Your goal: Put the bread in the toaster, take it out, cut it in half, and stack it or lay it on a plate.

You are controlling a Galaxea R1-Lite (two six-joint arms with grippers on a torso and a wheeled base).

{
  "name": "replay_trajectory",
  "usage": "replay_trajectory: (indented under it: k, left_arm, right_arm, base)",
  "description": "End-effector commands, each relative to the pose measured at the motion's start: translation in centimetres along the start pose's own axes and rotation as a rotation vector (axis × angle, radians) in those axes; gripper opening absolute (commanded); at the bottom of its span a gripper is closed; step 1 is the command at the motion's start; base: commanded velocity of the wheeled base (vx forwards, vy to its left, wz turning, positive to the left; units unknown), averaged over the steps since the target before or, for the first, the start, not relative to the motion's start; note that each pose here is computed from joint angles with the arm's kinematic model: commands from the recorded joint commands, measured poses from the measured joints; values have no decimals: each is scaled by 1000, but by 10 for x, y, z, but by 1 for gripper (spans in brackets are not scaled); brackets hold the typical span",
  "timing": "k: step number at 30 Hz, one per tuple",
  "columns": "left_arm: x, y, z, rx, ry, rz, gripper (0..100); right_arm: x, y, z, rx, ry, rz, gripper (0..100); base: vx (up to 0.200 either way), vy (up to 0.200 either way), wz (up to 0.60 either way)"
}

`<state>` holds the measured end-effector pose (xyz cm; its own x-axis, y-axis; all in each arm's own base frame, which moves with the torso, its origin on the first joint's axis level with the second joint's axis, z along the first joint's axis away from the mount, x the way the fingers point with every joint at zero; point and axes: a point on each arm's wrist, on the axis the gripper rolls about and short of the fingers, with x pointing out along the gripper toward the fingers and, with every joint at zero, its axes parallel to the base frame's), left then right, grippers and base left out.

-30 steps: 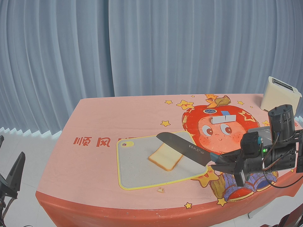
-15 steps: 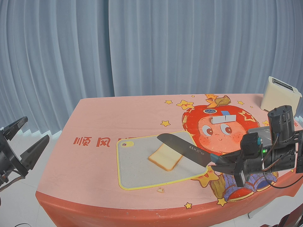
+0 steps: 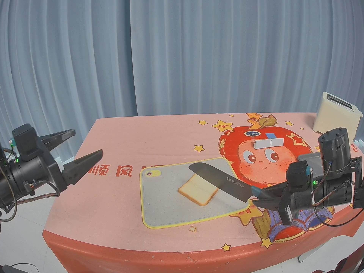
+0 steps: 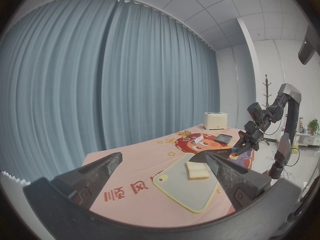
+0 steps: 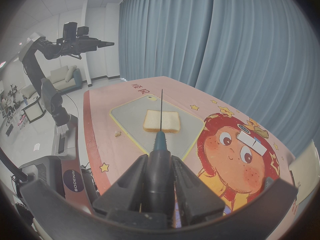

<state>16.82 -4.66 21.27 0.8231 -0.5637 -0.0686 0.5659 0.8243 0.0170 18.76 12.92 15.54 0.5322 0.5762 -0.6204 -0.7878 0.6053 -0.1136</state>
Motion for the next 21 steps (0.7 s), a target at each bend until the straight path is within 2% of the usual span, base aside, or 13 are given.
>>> replay_trajectory:
  k: [1,4,9,13,21]
  left_arm:
    - [29,0,-3,-20,47,-54,100]
    - [33,0,1,-18,38,-69,100]
    - [39,-13,-10,-24,80,-127,100]
    - [39,-13,-11,-31,86,-122,100]
    - [41,-12,-7,-28,70,-122,100]
  right_arm:
    - [5,0,-3,6,20,5,0]
    - [7,-1,-2,21,26,5,0]
    - [8,0,-4,47,33,8,0]
    - [6,-2,-4,51,29,1,0]
    - [13,0,0,42,37,10,0]
  base:
    - [0,0,0]
    - [0,0,0]
    - [0,0,0]
    - [0,0,0]
    - [0,0,0]
